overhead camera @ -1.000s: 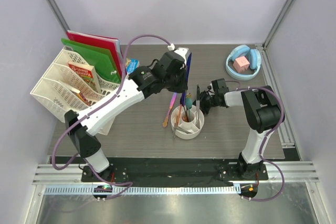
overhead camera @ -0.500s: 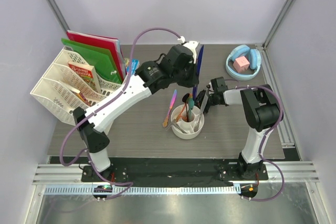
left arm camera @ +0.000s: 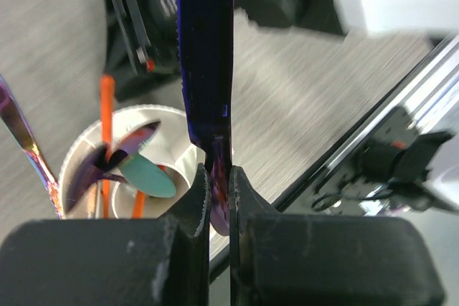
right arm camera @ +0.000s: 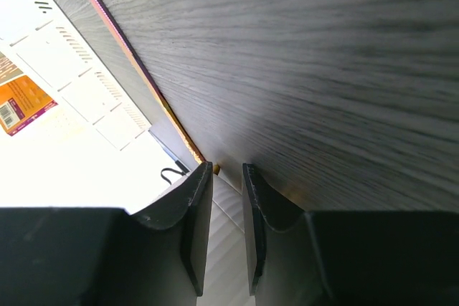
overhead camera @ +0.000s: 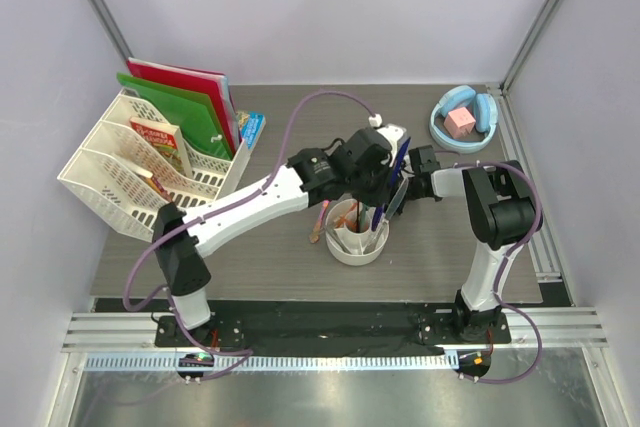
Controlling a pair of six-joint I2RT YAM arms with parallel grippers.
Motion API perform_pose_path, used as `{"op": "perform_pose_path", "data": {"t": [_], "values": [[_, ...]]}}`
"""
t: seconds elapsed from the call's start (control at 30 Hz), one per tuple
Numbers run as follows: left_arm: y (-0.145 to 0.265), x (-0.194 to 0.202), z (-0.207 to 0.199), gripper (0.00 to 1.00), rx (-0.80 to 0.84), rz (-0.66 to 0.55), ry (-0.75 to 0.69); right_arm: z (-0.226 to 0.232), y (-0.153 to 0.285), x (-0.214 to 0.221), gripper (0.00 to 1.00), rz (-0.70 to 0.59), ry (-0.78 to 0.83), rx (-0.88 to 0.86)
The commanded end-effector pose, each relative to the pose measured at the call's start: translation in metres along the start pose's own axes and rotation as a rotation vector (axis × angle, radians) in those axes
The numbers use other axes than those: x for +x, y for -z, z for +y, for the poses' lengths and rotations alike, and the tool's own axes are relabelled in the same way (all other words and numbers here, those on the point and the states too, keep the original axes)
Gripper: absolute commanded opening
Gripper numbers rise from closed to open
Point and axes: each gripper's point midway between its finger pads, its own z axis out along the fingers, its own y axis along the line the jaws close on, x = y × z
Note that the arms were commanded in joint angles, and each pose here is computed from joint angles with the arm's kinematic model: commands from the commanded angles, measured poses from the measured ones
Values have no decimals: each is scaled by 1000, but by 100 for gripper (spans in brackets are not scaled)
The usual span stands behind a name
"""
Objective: Sort the eating utensils into containers
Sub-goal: Place the knife in the storage box.
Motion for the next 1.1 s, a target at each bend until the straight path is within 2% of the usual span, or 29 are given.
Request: {"op": "perform_pose_path", "data": {"t": [0.0,0.17,0.5,0.8,1.07], "values": [[8,-4,-20,0,80,-84,-72,-29,3,6,29,13,-90,111],[-3,22,-16,0,72,-83,-122,-31,10,9,29,17,-72,118],[-19,39,-8,0,57,-136,-161,-42,27,17,29,22,-54,151],[-16,31,-12,0,50,-171,-195,-51,31,24,29,28,-56,170],[-31,66,-4,0,65,-74,-238,-49,33,23,29,28,-51,165]]}}
